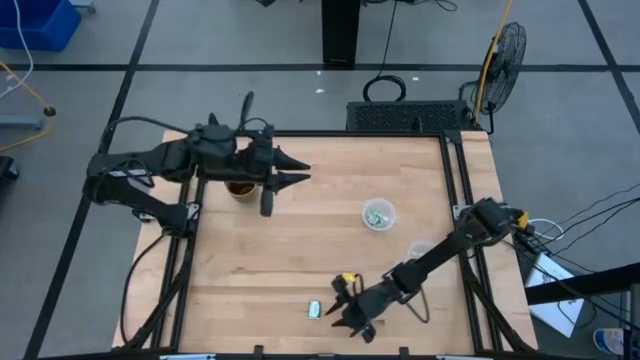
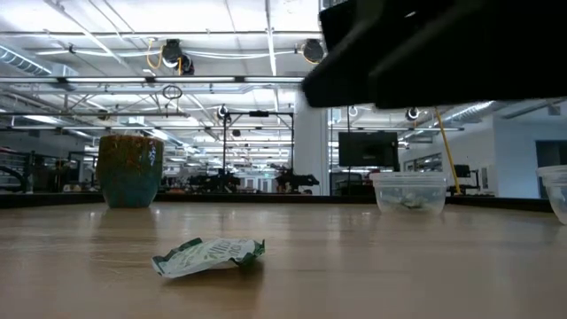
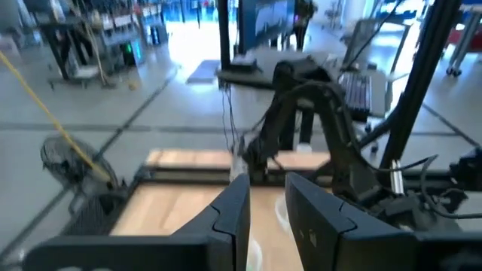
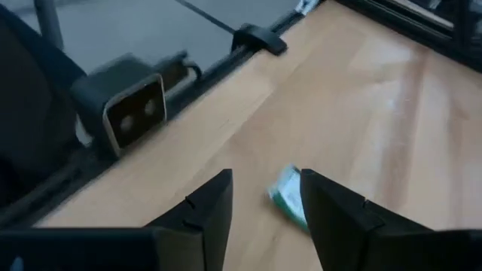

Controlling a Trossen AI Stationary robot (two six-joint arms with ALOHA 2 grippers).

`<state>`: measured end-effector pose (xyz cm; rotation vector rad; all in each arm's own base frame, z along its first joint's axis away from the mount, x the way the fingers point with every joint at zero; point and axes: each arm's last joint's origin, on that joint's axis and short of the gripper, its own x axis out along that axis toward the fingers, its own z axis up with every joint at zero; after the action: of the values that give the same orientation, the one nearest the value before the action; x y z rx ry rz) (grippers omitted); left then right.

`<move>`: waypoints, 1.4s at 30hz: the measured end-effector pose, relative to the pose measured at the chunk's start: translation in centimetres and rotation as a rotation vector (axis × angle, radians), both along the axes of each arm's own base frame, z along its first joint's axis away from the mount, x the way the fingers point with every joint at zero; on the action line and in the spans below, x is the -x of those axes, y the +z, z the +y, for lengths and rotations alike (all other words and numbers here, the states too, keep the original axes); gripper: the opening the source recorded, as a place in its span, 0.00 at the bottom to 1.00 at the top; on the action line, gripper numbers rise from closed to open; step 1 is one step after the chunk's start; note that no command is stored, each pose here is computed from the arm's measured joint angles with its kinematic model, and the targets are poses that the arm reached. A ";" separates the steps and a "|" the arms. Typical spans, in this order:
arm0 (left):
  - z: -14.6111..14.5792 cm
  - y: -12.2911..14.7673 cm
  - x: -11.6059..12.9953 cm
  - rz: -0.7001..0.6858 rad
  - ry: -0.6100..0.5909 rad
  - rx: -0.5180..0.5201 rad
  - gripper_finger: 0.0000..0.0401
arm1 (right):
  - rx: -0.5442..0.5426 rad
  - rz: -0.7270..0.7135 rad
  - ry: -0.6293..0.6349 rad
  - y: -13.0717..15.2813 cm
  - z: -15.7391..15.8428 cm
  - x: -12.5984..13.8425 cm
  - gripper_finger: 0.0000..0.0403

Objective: Pick and place items into bin
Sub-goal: Put the green stevia packet into the bottom transparent bin

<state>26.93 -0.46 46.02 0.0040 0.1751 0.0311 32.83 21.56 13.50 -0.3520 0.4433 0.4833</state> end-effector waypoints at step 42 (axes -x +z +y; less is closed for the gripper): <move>-0.8 -1.7 -1.6 0.095 -0.015 0.048 0.23 | 0.061 0.102 -0.174 -4.4 -1.6 -4.0 0.01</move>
<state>28.56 -1.28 44.27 -0.0414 0.2712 0.0114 36.87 19.96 9.11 -0.3453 0.5839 0.3194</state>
